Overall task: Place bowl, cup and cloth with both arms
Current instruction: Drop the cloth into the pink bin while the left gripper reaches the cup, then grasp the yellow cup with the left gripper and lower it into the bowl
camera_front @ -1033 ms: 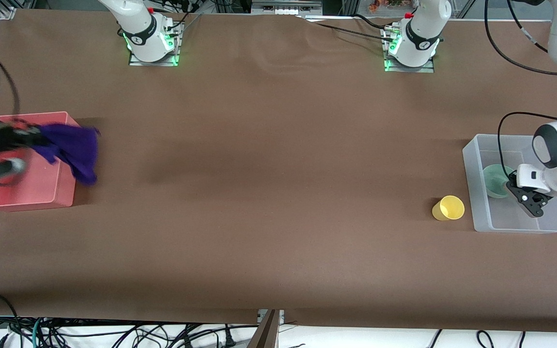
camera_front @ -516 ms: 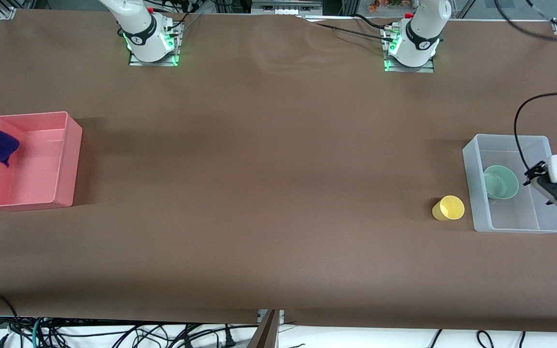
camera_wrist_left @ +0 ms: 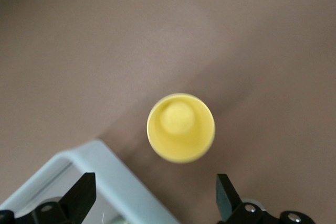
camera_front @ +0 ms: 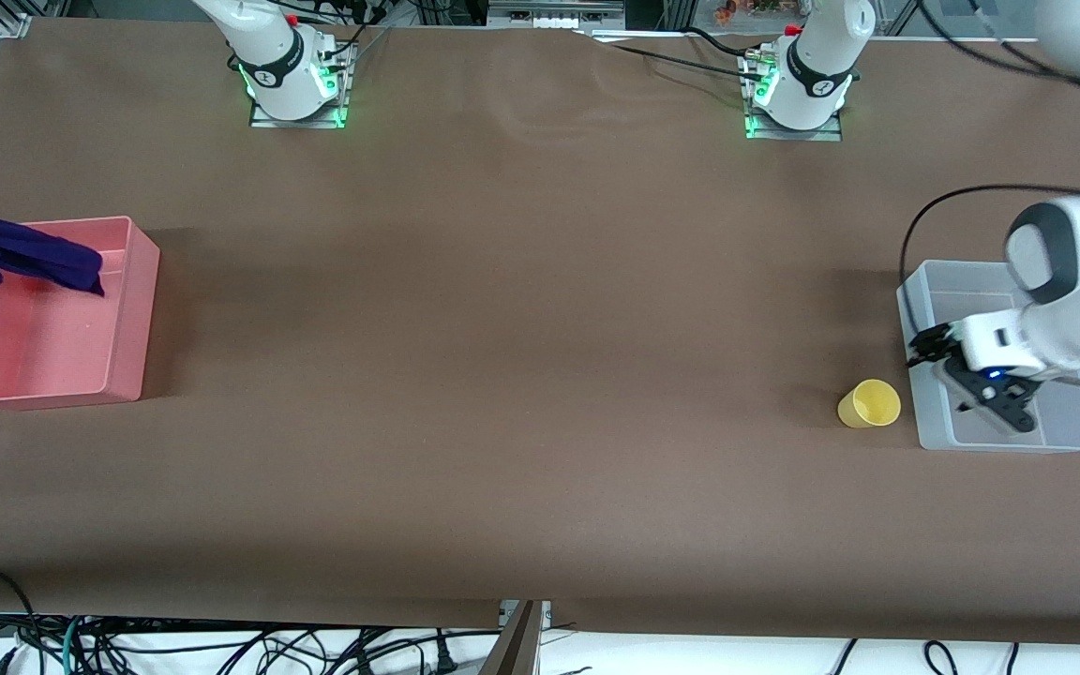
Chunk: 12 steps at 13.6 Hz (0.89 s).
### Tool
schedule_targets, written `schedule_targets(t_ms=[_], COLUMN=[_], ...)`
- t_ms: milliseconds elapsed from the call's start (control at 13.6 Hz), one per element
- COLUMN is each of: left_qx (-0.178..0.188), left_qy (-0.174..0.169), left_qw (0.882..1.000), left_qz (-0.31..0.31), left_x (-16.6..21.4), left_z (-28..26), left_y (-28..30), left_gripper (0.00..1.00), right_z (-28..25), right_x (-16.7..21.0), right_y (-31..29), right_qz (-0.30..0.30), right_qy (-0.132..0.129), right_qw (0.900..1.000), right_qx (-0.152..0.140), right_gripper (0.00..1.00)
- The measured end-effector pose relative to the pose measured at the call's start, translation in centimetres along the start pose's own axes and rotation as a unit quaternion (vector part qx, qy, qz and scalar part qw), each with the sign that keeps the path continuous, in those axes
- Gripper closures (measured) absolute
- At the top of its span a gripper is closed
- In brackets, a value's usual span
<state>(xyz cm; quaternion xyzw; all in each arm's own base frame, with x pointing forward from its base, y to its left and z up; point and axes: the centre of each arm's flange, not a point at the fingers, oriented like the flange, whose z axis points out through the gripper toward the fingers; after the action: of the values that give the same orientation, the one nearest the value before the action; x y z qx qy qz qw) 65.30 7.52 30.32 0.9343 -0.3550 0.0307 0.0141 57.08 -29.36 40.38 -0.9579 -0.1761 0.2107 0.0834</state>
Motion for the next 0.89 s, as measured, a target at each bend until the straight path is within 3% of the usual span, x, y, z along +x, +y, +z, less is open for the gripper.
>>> schedule_targets(t_ms=[148, 369, 590, 885], left_qx=[0.019, 0.017, 0.003, 0.006], left_qy=[0.011, 0.007, -0.005, -0.003], left_qw=[1.0, 1.0, 0.999, 0.999], left_qz=[0.004, 0.016, 0.035, 0.054], left_x=[0.2, 0.6, 1.2, 1.4], left_z=[3.0, 5.2, 7.8, 7.8], left_y=[-0.7, -0.3, 0.9, 0.8], left_gripper=[0.0, 0.04, 0.37, 0.81], right_z=[1.8, 3.1, 4.5, 6.9], right_x=[0.8, 0.7, 0.2, -0.2], right_y=[-0.1, 0.0, 0.0, 1.2], right_qz=[-0.002, -0.001, -0.003, -0.003], right_qy=[-0.005, -0.009, -0.001, 0.009], right_qw=[1.0, 1.0, 1.0, 0.999], right_qx=[0.005, 0.012, -0.001, -0.047], right_gripper=[0.92, 0.92, 0.92, 0.92])
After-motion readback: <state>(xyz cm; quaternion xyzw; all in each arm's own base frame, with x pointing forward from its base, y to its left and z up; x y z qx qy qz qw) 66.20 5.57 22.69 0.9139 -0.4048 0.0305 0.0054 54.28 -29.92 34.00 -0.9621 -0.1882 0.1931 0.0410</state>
